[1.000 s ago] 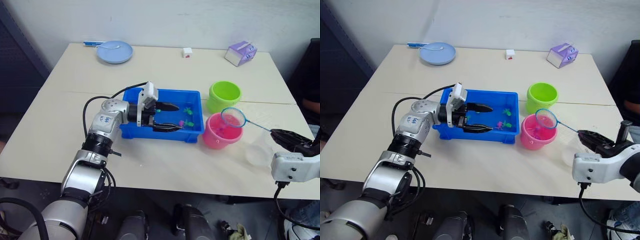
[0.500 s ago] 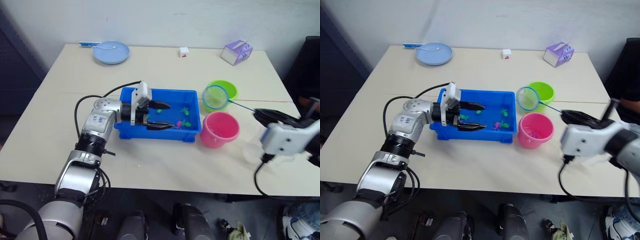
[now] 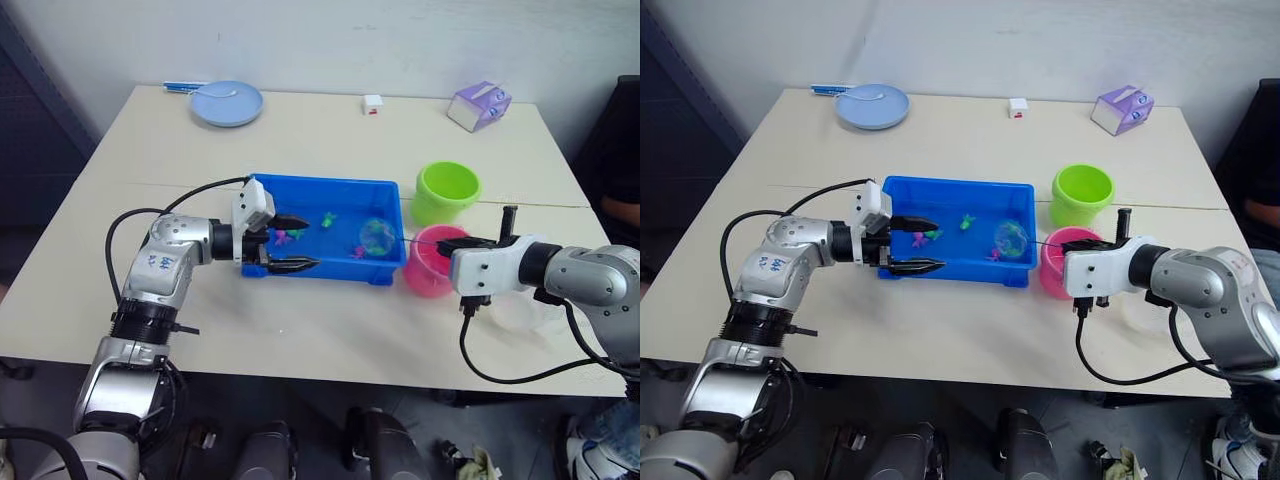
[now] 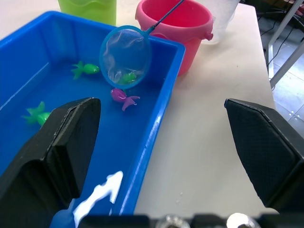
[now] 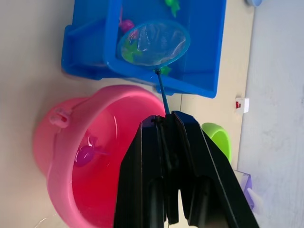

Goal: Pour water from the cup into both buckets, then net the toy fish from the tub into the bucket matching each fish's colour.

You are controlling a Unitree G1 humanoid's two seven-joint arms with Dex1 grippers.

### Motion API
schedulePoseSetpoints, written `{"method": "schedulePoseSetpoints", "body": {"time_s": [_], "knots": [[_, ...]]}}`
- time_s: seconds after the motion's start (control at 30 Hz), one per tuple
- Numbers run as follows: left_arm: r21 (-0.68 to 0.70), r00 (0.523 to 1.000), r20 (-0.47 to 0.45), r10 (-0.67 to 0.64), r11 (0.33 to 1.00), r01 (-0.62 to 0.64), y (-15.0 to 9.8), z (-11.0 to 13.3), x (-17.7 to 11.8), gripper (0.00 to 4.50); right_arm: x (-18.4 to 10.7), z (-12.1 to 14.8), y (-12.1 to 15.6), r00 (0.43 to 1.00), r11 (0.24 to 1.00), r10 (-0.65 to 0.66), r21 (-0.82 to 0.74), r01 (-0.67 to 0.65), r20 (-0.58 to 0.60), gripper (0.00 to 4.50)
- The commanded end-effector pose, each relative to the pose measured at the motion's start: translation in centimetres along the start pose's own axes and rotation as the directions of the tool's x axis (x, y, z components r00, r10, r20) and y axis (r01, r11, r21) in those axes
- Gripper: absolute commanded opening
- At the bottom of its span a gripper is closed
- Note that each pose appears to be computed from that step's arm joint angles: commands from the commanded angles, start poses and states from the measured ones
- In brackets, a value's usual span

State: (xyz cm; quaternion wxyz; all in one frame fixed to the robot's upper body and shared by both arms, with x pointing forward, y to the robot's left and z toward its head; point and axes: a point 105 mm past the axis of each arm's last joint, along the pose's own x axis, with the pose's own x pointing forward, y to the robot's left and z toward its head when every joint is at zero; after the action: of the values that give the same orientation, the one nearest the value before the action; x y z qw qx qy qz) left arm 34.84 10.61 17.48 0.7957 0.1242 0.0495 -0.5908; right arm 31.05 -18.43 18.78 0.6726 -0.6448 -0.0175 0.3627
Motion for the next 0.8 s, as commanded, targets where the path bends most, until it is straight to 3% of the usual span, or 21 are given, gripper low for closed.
{"method": "schedulePoseSetpoints", "body": {"time_s": [0.03,0.57,0.8], "knots": [[0.031,0.999,0.040,0.013,0.999,-0.014,-0.3,1.4,-0.4,4.50,0.2,-0.2,-1.1,1.000,0.994,-0.008,-0.113,0.005,-0.026,0.78],[0.035,0.998,0.054,0.029,0.999,-0.031,-0.3,1.7,-0.3,4.50,1.9,-1.1,-3.4,0.997,0.966,-0.043,-0.258,0.025,-0.065,0.78],[0.040,0.998,0.057,0.025,0.999,-0.027,-0.3,1.7,-0.1,4.50,2.6,-0.6,-1.3,0.999,0.975,0.030,-0.218,-0.037,-0.036,0.78]]}}
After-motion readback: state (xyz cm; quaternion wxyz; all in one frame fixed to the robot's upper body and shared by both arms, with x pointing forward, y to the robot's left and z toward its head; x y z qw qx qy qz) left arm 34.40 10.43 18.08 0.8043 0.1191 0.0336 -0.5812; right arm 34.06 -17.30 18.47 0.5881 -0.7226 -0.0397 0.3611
